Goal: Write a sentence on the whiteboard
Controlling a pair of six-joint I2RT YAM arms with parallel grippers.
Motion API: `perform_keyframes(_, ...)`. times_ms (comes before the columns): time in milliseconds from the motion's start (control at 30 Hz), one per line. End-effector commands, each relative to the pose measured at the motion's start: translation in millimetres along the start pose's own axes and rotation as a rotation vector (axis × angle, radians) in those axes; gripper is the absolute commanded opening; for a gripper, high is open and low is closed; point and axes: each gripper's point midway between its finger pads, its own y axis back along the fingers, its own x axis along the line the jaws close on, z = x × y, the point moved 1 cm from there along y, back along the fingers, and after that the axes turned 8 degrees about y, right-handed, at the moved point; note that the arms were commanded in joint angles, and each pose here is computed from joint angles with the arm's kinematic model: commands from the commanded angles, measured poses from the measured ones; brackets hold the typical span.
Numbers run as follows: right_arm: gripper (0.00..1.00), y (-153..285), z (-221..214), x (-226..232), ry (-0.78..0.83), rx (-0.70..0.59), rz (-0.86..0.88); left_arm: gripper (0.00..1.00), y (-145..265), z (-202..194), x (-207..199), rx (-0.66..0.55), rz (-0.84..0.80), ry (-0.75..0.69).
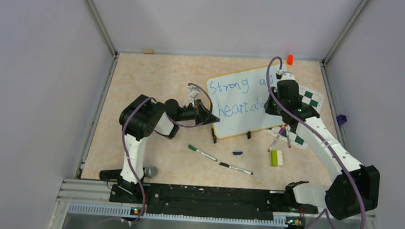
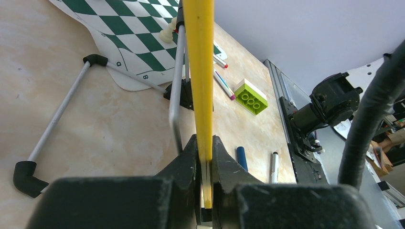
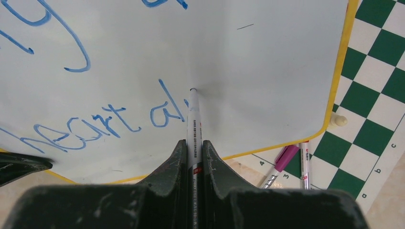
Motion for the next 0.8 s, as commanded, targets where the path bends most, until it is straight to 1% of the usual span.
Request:
perform_keyframes(0, 0.00, 0, 15, -4, -0.027, -0.053, -0.013, 0.00, -2, -16, -21, 0.092, -0.130, -0.120)
perform_keyframes(167, 0.00, -1, -13, -10, -0.035, -0.006, -0.039, 0.00, -2, -17, -21, 0.092, -0.129, -0.120)
perform_keyframes(267, 0.00, 0, -20, -16, -0.038, -0.002, -0.068, 0.00, -2, -16, -21, 0.092, -0.130, -0.120)
perform_keyframes(367, 0.00, 0, -15, -17, -0.043, -0.010, -0.070, 0.00, -3, -16, -21, 0.091, -0.129, -0.121)
perform_keyframes(767, 0.00, -1, 31, -13, -0.056, -0.078, -0.065, 0.00, -2, -16, -21, 0.089, -0.128, -0.121)
